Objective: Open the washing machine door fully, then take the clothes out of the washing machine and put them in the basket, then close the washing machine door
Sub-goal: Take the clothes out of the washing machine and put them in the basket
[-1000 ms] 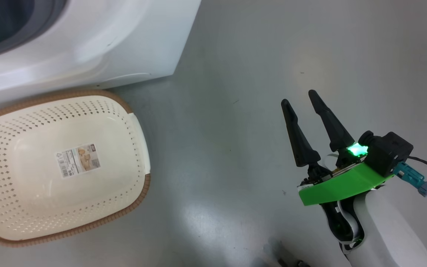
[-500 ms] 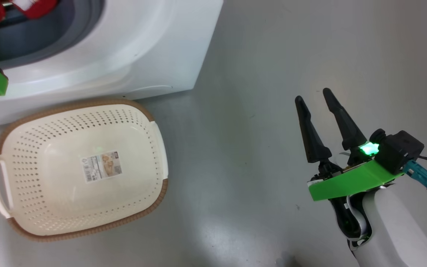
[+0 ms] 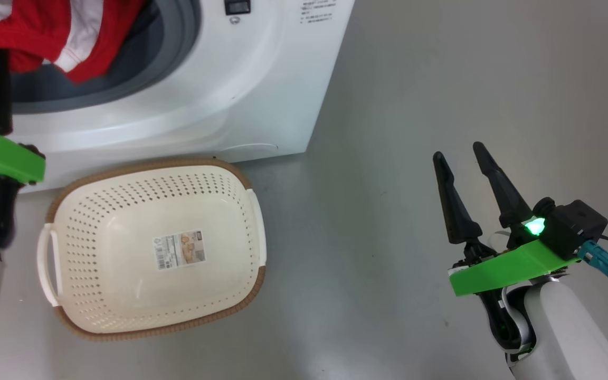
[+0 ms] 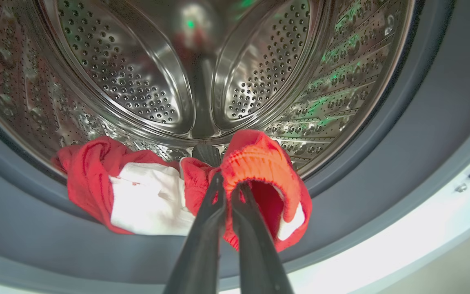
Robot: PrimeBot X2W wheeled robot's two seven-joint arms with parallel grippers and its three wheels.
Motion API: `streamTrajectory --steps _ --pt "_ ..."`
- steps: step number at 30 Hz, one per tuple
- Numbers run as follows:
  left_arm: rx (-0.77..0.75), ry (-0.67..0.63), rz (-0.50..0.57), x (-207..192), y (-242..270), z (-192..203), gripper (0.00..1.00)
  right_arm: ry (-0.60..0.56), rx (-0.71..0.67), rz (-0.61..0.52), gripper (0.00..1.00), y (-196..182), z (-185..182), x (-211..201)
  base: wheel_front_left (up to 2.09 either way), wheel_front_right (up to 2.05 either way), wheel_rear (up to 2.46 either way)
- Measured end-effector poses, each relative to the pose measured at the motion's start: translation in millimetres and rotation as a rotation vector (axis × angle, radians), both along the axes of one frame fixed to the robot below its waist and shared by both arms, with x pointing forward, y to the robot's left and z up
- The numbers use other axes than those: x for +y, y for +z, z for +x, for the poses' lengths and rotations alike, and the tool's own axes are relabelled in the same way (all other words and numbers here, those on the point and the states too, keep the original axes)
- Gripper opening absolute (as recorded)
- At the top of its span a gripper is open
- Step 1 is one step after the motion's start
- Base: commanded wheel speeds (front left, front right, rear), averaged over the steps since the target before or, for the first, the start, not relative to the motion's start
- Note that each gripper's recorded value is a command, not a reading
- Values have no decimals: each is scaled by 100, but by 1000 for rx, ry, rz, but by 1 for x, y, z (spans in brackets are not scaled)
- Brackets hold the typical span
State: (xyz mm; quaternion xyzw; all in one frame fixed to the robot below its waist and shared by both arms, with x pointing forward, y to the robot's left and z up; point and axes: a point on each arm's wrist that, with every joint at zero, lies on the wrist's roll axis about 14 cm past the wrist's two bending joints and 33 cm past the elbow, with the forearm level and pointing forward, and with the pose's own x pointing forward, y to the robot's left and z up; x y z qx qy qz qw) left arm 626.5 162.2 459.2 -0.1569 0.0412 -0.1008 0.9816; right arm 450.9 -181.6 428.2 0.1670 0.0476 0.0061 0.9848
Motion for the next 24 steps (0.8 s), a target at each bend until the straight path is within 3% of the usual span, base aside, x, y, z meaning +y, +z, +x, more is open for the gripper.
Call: streamTrajectory --steps 24 --pt "-268 155 -62 39 85 -81 0 24 -40 -3 100 19 -13 11 0 0 0"
